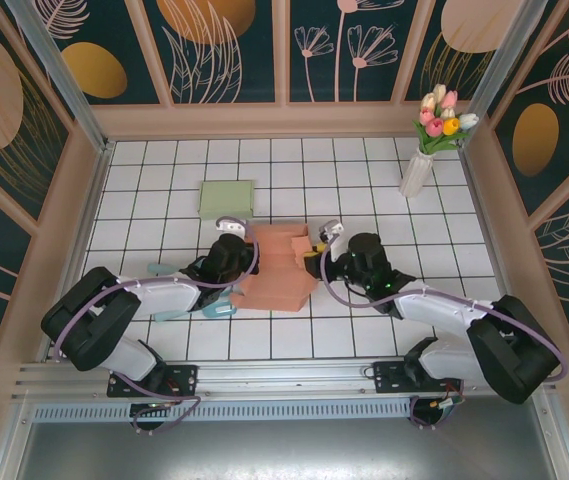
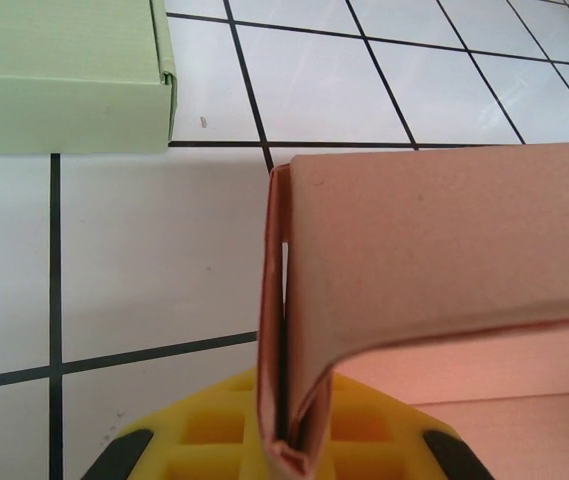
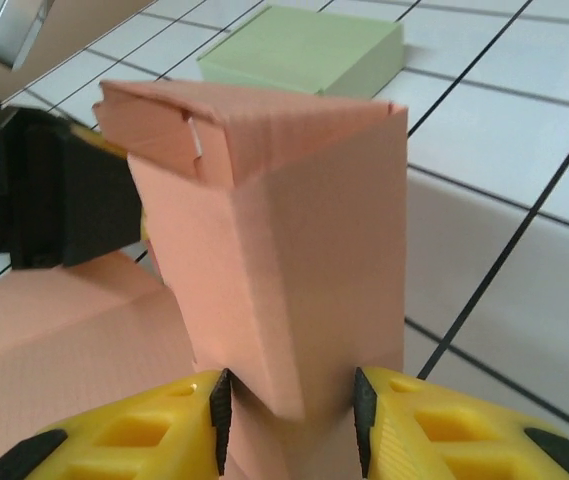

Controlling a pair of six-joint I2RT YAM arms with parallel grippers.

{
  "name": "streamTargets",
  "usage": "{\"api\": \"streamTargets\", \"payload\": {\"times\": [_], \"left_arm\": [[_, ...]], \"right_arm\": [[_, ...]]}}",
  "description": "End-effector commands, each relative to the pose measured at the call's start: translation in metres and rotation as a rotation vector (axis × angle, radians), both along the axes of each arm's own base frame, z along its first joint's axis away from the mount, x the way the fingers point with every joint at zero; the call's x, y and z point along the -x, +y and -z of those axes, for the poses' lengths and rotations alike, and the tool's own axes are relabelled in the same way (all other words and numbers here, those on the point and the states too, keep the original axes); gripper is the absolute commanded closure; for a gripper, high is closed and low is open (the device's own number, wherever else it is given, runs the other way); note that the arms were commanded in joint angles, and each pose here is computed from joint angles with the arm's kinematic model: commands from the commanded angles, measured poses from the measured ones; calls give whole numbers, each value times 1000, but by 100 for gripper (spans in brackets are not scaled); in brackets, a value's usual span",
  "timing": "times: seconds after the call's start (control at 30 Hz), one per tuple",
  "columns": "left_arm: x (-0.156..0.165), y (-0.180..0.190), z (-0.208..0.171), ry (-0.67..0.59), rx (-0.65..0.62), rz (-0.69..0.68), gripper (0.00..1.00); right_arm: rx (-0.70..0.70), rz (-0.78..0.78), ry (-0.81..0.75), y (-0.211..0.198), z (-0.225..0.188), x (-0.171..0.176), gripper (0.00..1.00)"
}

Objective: Fold the paper box

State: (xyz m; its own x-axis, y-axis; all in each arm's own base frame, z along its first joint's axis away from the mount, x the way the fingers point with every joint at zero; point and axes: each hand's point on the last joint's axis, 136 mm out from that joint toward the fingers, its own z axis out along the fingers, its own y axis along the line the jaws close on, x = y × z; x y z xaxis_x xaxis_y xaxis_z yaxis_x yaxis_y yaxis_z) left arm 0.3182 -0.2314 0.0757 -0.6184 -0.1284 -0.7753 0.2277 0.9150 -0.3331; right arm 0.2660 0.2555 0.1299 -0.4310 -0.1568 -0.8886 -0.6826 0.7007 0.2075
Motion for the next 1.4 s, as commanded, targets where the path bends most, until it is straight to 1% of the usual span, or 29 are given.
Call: {"api": "streamTargets", "payload": {"times": [0.0, 0.13, 0.3, 0.43, 0.5, 0.6, 0.67, 0.77, 0.9, 1.0, 1.03, 1.07, 1.13, 1.17, 1.23, 1.3, 1.37], "left_arm": [[-4, -4, -12, -14, 41, -10, 100], [-5, -3, -12, -5, 44, -23, 100], [-3, -5, -14, -1, 52, -17, 100], [-4, -2, -16, -5, 47, -31, 100], [-6, 6, -14, -2, 30, -75, 100], [-12, 27, -9, 13, -17, -207, 100], [-14, 41, -7, 13, -49, -293, 100], [-15, 58, -11, -2, -71, -386, 100], [-12, 67, -22, -37, -56, -436, 100], [-10, 69, -30, -59, -58, -459, 100], [-10, 69, -32, -63, -58, -464, 100], [-9, 68, -33, -64, -60, -461, 100], [-9, 68, -33, -65, -54, -459, 100], [-8, 68, -32, -66, -53, -458, 100], [-7, 70, -31, -68, -52, -463, 100], [-7, 72, -31, -71, -55, -474, 100], [-7, 75, -31, -73, -62, -484, 100]], "right_arm": [[34, 159, -64, -7, -17, -25, 61], [80, 229, -57, -7, -13, -37, 61], [122, 213, -37, 2, 2, -43, 62], [144, 226, -37, 3, 7, -47, 71], [162, 257, -44, 0, 8, -51, 76], [244, 400, -76, -16, 9, -62, 86], [340, 527, -105, -33, 13, -69, 87], [428, 714, -157, -58, 10, -75, 91], [416, 812, -178, -68, 5, -77, 91], [445, 861, -194, -68, 5, -80, 90], [455, 860, -193, -66, 7, -82, 89], [452, 825, -184, -58, 11, -83, 88], [363, 682, -142, -32, 17, -83, 84], [294, 569, -98, -14, 22, -79, 80], [205, 454, -29, 2, 28, -73, 76], [189, 401, -6, 9, 34, -68, 70], [211, 376, 8, 11, 43, -65, 65]]}}
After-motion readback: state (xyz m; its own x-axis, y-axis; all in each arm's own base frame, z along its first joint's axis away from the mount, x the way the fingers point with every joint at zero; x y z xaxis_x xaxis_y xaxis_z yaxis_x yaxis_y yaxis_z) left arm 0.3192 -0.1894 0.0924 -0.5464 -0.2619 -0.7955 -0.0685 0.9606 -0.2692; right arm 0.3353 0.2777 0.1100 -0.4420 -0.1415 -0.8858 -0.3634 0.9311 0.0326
